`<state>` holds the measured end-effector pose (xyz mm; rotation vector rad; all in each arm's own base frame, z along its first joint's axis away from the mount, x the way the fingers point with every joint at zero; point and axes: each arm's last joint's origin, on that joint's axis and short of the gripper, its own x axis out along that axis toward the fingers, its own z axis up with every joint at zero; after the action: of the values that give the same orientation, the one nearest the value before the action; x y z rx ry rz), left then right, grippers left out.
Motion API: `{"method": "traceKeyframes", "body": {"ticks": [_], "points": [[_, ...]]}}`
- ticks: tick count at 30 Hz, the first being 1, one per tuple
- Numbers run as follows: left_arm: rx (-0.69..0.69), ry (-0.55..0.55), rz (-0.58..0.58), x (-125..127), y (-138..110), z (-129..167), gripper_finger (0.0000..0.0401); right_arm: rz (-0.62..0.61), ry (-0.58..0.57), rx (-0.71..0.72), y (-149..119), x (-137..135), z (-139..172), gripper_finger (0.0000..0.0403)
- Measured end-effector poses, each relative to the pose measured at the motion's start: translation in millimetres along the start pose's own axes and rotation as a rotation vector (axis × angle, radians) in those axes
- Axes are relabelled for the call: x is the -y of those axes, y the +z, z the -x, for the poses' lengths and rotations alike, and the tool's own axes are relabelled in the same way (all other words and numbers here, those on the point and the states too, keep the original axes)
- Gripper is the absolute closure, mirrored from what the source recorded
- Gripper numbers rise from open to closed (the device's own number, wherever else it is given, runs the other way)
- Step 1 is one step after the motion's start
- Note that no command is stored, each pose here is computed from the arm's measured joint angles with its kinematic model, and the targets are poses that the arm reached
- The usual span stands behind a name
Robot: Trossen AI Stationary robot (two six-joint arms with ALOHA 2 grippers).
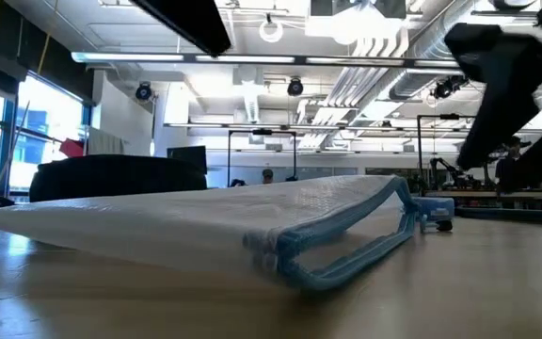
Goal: Unpack backpack
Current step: Remove the black calculator from the transparent zipper bag
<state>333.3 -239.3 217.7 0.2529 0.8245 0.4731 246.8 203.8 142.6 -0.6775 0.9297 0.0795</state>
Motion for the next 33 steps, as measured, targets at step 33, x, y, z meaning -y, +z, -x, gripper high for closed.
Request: {"method": "traceKeyframes", "body": {"ticks": [33], "points": [[-0.322,0.116,-0.257,-19.9,-12.1,-115.4,0.0401,0.371,-0.211,0.024,13.3,44.9,-70.5,0.0252]]}}
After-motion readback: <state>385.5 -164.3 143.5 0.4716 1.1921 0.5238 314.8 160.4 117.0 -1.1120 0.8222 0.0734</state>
